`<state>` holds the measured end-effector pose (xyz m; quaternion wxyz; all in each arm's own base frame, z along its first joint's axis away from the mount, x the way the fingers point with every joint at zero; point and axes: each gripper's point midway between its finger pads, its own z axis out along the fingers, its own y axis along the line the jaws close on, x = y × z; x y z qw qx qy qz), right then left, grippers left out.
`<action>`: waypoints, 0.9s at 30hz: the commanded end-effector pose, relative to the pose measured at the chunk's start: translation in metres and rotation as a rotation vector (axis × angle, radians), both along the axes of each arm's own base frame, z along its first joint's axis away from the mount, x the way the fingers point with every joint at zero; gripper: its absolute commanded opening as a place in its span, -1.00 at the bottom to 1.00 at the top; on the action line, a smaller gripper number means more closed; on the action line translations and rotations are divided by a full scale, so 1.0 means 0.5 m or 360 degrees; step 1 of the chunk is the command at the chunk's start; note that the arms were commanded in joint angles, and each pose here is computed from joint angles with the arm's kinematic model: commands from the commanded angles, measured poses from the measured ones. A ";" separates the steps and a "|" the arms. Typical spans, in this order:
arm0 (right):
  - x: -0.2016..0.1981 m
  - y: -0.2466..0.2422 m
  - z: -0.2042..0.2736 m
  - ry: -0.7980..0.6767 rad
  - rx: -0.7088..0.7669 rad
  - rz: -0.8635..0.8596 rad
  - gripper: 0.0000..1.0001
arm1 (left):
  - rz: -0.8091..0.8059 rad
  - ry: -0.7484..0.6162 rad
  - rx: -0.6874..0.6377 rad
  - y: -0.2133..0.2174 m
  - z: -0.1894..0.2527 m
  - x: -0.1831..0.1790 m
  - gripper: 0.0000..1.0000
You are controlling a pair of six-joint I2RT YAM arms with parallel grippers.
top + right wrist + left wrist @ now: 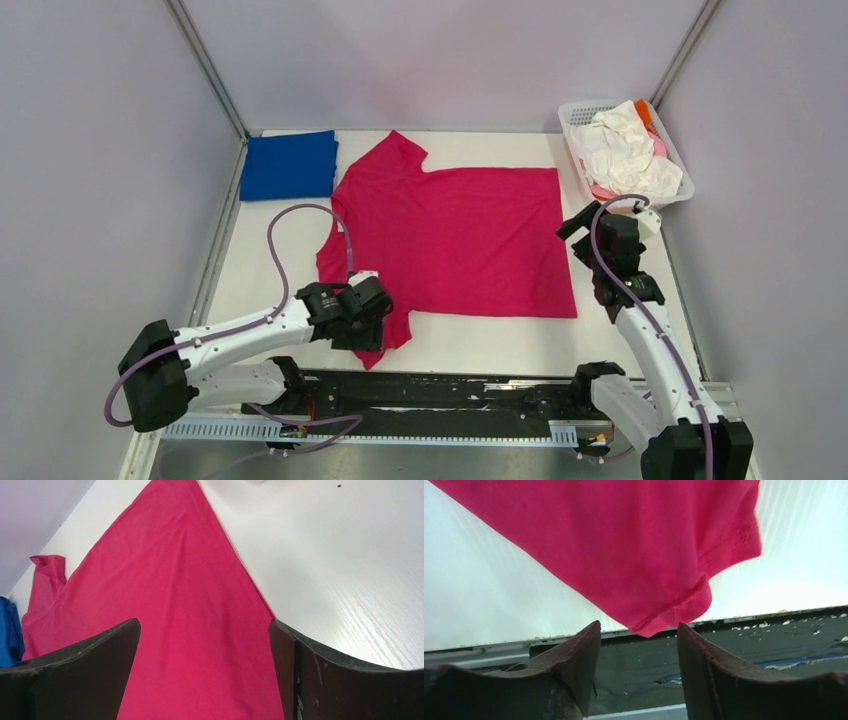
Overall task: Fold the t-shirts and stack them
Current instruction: Grab the side of the flattened tshirt closest away from the robot with both arms
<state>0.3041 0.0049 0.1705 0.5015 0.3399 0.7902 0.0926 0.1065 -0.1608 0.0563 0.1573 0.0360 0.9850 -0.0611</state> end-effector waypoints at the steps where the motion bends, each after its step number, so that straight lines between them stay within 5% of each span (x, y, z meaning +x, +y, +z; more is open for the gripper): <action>1: 0.019 -0.004 -0.001 0.0005 -0.0020 -0.0010 1.00 | 0.0057 0.0134 -0.0081 -0.018 -0.031 -0.036 0.28; 16: 0.026 -0.007 -0.032 0.0096 -0.0036 -0.0025 1.00 | 0.0070 0.0250 0.0071 -0.013 -0.103 -0.046 -0.07; 23: -0.012 -0.015 -0.046 0.0166 0.0030 -0.0123 1.00 | 0.0095 0.0319 0.0352 0.040 -0.105 -0.061 -0.72; 27: -0.071 -0.007 -0.089 0.0318 0.0118 -0.0154 1.00 | 0.0099 0.0304 0.0337 0.047 -0.079 -0.063 -1.00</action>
